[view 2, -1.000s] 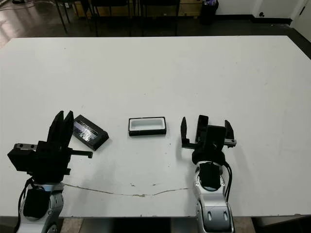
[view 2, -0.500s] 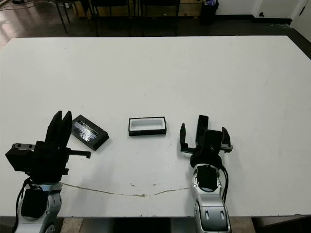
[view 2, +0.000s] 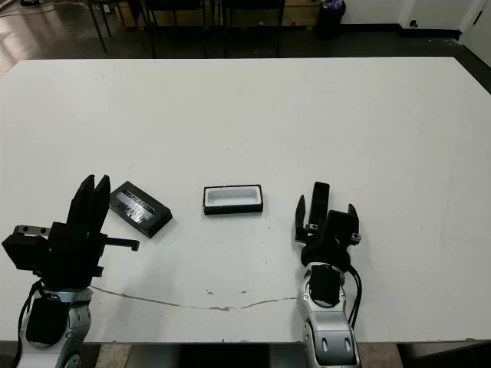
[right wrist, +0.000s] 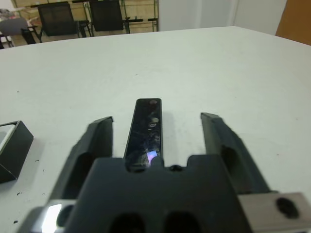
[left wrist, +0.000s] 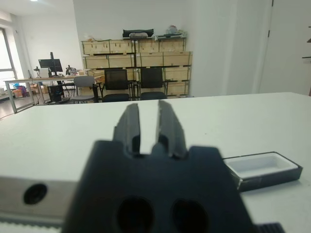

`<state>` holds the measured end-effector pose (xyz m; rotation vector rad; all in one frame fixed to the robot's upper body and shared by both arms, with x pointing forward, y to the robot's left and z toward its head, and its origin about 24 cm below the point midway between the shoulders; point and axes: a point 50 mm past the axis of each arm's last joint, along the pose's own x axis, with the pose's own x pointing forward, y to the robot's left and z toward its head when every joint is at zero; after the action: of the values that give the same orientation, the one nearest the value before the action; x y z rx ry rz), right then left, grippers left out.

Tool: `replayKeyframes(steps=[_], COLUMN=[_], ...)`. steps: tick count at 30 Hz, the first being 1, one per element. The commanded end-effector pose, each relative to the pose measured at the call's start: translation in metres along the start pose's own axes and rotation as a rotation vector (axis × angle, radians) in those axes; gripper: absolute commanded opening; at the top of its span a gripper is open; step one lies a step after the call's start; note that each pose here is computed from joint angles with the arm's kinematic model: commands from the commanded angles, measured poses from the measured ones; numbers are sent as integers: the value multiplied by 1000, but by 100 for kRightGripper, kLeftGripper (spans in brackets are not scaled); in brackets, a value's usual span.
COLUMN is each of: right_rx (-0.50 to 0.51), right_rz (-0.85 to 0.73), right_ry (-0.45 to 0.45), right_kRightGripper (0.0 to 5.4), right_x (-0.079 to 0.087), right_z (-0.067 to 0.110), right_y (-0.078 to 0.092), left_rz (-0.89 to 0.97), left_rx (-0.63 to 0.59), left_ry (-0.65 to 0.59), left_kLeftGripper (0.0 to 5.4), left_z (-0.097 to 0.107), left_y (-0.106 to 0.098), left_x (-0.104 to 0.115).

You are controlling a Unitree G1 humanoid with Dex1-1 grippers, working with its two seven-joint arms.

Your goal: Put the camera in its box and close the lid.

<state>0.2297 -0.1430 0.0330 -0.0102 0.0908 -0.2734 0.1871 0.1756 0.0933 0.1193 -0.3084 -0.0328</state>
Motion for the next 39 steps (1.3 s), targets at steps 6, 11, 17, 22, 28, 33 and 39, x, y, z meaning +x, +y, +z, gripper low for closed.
replayKeyframes(steps=[6, 11, 17, 22, 28, 33, 39], right_rx=[90, 39, -9, -3, 10, 43, 158], right_rz=[-33, -19, 9, 40, 93, 160, 254], right_ry=[115, 141, 166, 173, 162, 139, 95], right_kRightGripper=[120, 25, 15, 15, 15, 9, 2], right_x=[-12, -10, -5, -4, -8, -14, -17], right_z=[-15, -12, -8, -5, 4, 18, 37], right_y=[14, 13, 9, 7, 0, -8, -19], left_rz=[-6, -1, -3, -4, -3, -5, -12], left_rx=[11, 21, 16, 7, 9, -7, -9], left_ry=[35, 28, 28, 38, 38, 42, 40], left_kLeftGripper=[0, 0, 0, 0, 0, 0, 0], left_z=[-4, -4, -5, -5, -5, -5, -5], left_y=[-1, -2, -3, -5, -5, -7, -8], left_x=[-5, -4, -4, -6, -6, -5, -4])
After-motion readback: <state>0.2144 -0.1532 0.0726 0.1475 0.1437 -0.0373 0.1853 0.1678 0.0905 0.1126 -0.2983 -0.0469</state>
